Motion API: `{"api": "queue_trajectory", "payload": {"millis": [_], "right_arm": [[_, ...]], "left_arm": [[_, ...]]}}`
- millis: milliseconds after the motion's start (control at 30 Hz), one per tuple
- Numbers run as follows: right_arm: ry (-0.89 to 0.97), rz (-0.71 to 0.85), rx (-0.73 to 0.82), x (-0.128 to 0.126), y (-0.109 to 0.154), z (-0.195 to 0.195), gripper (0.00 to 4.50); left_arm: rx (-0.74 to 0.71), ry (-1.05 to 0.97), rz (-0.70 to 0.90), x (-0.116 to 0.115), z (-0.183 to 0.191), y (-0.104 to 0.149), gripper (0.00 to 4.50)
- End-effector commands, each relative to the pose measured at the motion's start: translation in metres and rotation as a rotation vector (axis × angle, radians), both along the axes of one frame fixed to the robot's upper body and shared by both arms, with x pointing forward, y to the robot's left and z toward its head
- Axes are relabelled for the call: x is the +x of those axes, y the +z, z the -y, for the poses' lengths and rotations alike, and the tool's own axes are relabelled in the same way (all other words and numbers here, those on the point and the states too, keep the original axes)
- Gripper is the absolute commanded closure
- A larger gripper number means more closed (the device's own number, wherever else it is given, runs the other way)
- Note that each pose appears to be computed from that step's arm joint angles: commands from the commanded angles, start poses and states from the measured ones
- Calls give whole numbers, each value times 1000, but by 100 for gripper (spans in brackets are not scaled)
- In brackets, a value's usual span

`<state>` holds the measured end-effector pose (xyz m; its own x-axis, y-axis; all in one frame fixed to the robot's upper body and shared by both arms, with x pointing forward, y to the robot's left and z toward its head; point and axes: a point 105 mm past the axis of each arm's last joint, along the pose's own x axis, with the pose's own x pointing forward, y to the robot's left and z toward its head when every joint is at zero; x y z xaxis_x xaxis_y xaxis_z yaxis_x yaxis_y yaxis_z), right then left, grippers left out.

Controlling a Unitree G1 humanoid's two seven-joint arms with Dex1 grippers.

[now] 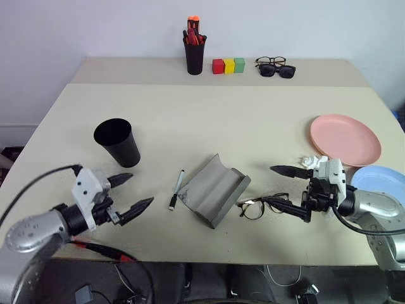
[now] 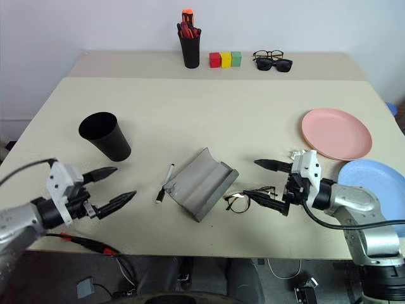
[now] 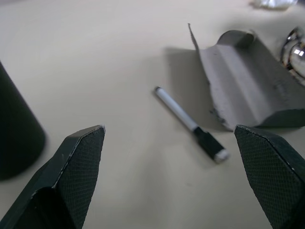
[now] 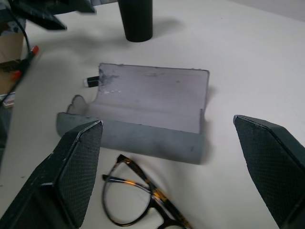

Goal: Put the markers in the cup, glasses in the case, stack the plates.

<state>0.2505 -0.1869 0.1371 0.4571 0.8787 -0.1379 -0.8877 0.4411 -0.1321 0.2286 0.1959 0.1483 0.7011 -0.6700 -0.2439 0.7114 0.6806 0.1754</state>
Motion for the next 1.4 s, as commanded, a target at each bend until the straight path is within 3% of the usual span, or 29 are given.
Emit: {"api": "queue_trajectory", "payload": {"millis": [33,167,300,733,1100,1400], "right_arm": [[5,39,19,2,3,-1,0],[16,33,46,1,2,-5,0],[20,31,52,3,-2,-8,0],[17,40,75,7,-1,-13,0],[-20,34,81,1,0,-9,0],[-27,32,87,1,3,-14,0]], "left_arm": [[-2,-86,-2,-5,10,16,7],[36,-165,-130,-20,9,11,7],[92,-178,-124,-25,4,12,7],[66,-164,-42,-10,11,21,7],[14,-152,-104,-15,21,6,7],[82,35,-125,-4,16,-9,7]]}}
